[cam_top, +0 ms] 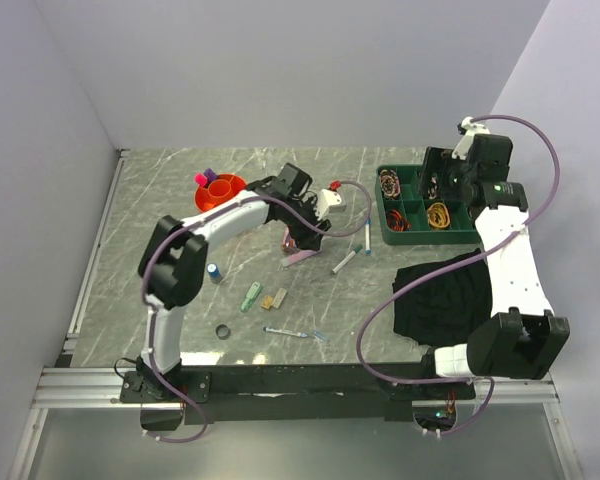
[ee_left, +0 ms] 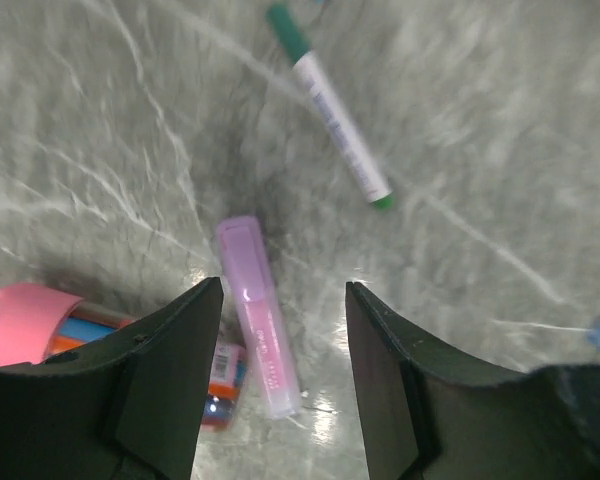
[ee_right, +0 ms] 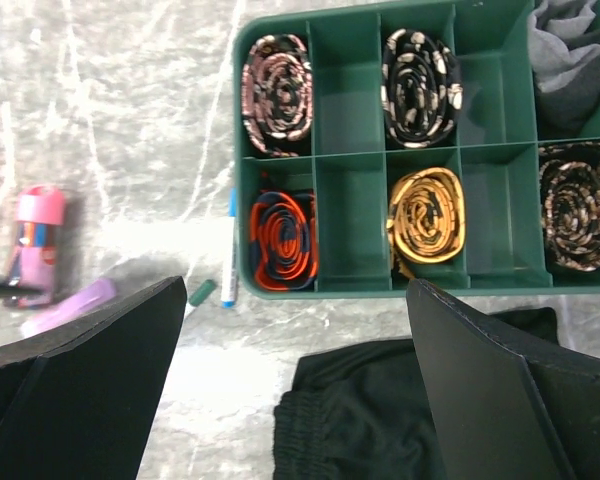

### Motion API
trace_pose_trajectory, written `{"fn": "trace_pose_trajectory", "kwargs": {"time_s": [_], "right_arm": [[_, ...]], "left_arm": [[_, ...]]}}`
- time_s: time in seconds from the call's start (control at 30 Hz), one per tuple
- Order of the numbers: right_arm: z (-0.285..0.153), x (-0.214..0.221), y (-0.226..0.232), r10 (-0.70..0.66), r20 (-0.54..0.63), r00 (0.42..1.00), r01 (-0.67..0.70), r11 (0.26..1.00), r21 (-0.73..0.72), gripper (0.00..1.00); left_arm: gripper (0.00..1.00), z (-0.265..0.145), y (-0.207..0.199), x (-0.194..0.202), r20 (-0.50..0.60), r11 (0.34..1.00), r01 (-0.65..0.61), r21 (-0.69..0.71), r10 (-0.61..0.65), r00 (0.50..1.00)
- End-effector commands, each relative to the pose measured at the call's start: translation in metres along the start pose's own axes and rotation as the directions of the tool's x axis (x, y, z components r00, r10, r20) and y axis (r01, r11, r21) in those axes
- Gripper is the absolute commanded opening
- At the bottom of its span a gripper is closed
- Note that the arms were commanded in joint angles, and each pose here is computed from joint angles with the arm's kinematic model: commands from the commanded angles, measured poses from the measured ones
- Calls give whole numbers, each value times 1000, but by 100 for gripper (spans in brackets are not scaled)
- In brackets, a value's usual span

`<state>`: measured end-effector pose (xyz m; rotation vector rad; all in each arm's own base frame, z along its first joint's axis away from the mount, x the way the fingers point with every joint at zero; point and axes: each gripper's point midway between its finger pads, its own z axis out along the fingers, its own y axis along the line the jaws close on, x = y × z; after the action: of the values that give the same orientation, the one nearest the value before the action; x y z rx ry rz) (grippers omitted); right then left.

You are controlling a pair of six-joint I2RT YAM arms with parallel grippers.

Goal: Sort the stationery into containers
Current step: Pick up the pen from the center of the board.

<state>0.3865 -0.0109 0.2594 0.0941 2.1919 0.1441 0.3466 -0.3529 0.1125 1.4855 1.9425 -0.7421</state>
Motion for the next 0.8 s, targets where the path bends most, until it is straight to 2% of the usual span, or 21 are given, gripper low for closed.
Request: {"fn": "trace_pose_trajectory", "kwargs": {"time_s": [0.0,0.17,0.77], "right_arm": [[-22,-14,9,34,56,998,-31,998,-46,100],[-30,-10,11,49,64,997,-46,997,-57,100],[-26,-1,1,59,43,997,-58,998,-28,100]], "left_arm": [[59,4,21,2,-95,997,-41,-67,35,995],[59,26,35,24,-206,997,-16,-77,0,979],[58,64,25,67,-293,998,66,-3,-64,954]]}}
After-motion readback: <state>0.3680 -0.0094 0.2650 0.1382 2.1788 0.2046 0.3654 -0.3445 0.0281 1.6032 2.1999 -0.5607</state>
